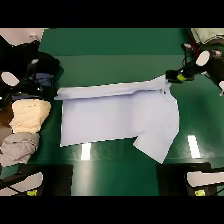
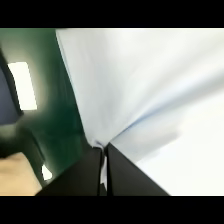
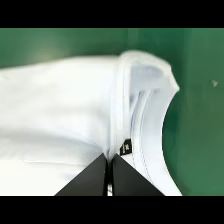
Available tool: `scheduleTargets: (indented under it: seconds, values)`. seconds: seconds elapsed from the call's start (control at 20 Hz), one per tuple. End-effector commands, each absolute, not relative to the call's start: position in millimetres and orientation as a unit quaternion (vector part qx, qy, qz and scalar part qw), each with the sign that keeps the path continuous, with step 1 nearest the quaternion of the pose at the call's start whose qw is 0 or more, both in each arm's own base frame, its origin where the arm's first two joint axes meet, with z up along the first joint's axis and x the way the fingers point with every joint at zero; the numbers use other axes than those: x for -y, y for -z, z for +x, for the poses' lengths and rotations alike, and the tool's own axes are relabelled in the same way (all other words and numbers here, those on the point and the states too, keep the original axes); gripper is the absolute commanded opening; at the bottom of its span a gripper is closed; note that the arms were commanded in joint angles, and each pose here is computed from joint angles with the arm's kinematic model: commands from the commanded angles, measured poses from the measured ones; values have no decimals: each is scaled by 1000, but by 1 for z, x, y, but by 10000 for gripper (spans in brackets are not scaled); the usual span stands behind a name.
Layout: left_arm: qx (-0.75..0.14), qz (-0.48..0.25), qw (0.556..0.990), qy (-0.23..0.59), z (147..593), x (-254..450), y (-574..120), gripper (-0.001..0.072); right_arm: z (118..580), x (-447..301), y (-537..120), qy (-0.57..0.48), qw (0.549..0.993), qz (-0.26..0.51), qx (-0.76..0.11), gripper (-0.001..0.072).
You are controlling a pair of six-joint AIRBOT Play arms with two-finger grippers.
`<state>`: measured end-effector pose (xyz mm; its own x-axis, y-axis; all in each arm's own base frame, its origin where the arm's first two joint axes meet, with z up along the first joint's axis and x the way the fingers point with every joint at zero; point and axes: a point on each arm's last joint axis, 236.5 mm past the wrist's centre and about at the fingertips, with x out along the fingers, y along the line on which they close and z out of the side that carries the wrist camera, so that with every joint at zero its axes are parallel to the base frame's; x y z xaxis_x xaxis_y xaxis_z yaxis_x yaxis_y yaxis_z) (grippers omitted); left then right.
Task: Fold the shirts.
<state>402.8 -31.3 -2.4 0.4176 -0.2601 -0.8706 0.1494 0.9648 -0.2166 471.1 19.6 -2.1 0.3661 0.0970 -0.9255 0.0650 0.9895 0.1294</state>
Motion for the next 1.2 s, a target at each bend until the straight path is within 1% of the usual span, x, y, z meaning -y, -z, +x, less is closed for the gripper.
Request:
scheduleTargets:
  seconds: [0.0, 0.15, 0.2, 0.25, 0.3, 0.45, 0.55, 0.7, 0.85, 1.0, 1.05, 1.15]
  values:
    - [-545, -47, 828, 125, 391, 31, 19, 25, 463, -17, 26, -5, 818, 68, -571, 19]
    - [-540, -57, 831, 123, 394, 33, 17, 26, 463, -12, 27, -1, 818, 77, -571, 24]
    - [-541, -61, 829, 125, 394, 34, 17, 62, 463, -14, 25, -2, 817, 80, -572, 139]
    - [-545, -66, 827, 123, 392, 35, 17, 328, 464, -10, 22, 0, 816, 82, -572, 377]
    - [-554, -71, 821, 120, 387, 34, 19, 497, 461, -7, 16, 1, 812, 88, -578, 471]
    - [-628, -63, 769, 103, 347, 25, 28, 506, 440, 5, -8, 6, 795, 98, -598, 469]
    - [-666, -68, 734, 110, 319, 29, 27, 507, 419, 14, -18, 7, 788, 95, -608, 465]
    - [-681, -91, 721, 94, 280, 34, 25, 506, 380, 21, -24, 10, 782, 95, -616, 465]
    - [-695, -122, 706, 67, 227, 40, 37, 499, 354, 18, -25, 11, 783, 96, -615, 464]
    - [-710, -140, 687, 62, 186, 48, 59, 499, 344, 12, -23, 6, 783, 93, -615, 463]
    - [-718, -148, 677, 66, 178, 53, 66, 499, 343, 10, -24, 5, 783, 91, -615, 463]
    - [-719, -162, 673, 68, 173, 58, 76, 499, 344, 1, -25, -7, 783, 100, -614, 463]
